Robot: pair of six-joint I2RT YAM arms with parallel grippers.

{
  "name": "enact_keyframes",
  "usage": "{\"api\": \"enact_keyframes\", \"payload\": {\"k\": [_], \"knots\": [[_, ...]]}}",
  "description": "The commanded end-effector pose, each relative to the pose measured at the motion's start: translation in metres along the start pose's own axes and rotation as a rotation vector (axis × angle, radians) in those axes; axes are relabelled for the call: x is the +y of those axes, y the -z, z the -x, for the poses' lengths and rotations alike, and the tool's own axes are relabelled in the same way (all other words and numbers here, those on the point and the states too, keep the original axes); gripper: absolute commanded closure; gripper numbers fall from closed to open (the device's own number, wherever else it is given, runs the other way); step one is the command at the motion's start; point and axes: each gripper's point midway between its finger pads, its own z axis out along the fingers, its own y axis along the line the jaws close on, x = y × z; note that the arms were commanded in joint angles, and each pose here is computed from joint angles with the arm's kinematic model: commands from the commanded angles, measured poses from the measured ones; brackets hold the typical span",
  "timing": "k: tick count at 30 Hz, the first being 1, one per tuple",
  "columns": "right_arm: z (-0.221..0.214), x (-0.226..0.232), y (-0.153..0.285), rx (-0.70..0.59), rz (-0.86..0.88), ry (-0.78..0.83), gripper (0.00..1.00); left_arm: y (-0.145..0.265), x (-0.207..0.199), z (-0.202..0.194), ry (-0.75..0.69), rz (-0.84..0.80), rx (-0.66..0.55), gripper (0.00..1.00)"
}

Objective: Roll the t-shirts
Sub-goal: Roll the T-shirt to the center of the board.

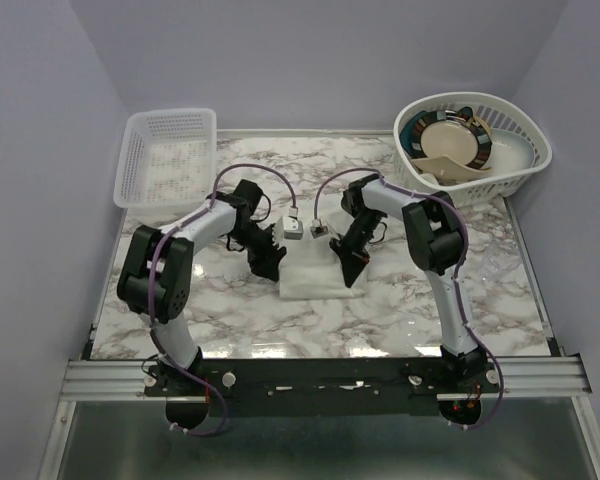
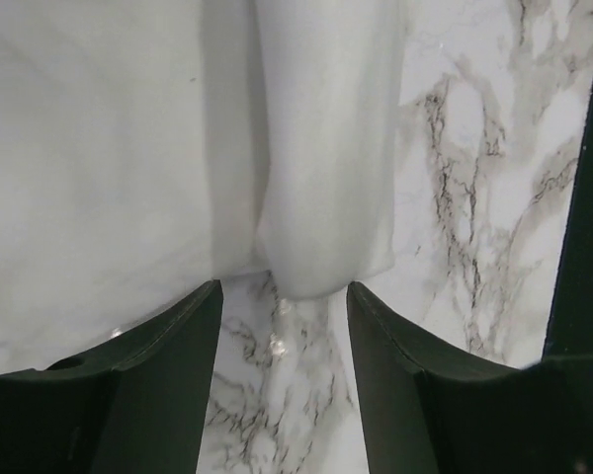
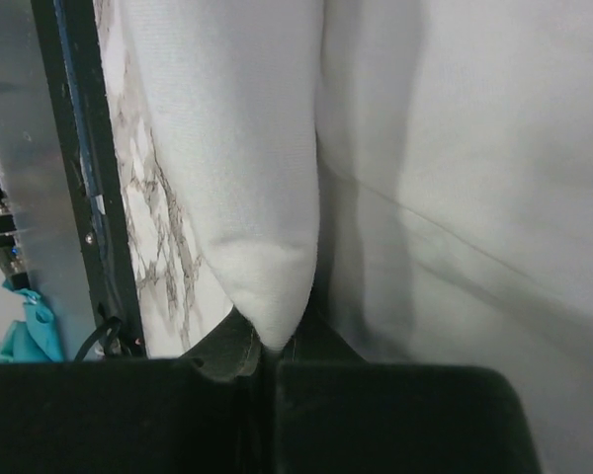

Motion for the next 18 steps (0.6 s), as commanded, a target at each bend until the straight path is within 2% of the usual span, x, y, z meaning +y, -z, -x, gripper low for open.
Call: {"api": "enact_keyframes", "payload": {"k": [1, 3, 4, 5, 6, 7, 8, 9, 10, 11, 12, 13, 14, 16, 18], "knots": [[-0.041, 0.002, -0.005, 0.173, 0.062, -0.128, 0.94, 0.046, 0.017, 0.023, -0.131, 0.245, -0.020, 0.36], [-0.042, 0.000, -0.006, 0.176, 0.063, -0.146, 0.94, 0.051, 0.010, 0.024, -0.174, 0.297, -0.027, 0.34], [-0.041, -0.001, -0.006, 0.178, 0.061, -0.165, 0.94, 0.066, 0.008, 0.042, -0.265, 0.381, -0.072, 0.32], [-0.039, -0.003, -0.006, 0.176, 0.057, -0.171, 0.93, 0.057, 0.001, 0.032, -0.292, 0.402, -0.040, 0.29], [-0.040, -0.004, -0.007, 0.178, 0.058, -0.184, 0.93, 0.058, 0.000, 0.035, -0.326, 0.448, -0.048, 0.15], [-0.040, -0.005, -0.007, 0.179, 0.058, -0.196, 0.93, 0.071, -0.003, 0.059, -0.414, 0.549, -0.124, 0.11], [-0.039, -0.006, -0.007, 0.176, 0.055, -0.199, 0.93, 0.054, -0.013, 0.047, -0.448, 0.557, -0.093, 0.08], [-0.041, -0.008, -0.009, 0.182, 0.057, -0.209, 0.93, 0.049, -0.021, 0.049, -0.495, 0.573, -0.103, 0.07], [-0.040, -0.010, -0.009, 0.187, 0.052, -0.250, 0.93, 0.061, -0.027, 0.071, -0.584, 0.660, -0.173, 0.07], [-0.041, -0.012, -0.010, 0.194, 0.046, -0.277, 0.92, 0.045, -0.034, 0.054, -0.590, 0.655, -0.165, 0.08], [-0.040, -0.018, -0.009, 0.202, 0.028, -0.293, 0.91, 0.034, -0.047, 0.058, -0.655, 0.657, -0.178, 0.09], [-0.042, -0.021, -0.011, 0.212, 0.028, -0.338, 0.91, 0.039, -0.056, 0.071, -0.725, 0.699, -0.240, 0.09], [-0.041, -0.022, -0.011, 0.215, 0.024, -0.344, 0.90, 0.021, -0.062, 0.054, -0.749, 0.671, -0.219, 0.09], [-0.041, -0.023, -0.011, 0.213, 0.022, -0.343, 0.89, 0.010, -0.072, 0.058, -0.802, 0.675, -0.238, 0.10], [-0.041, -0.023, -0.011, 0.212, 0.024, -0.344, 0.89, -0.002, -0.070, 0.049, -0.779, 0.657, -0.219, 0.13]]}}
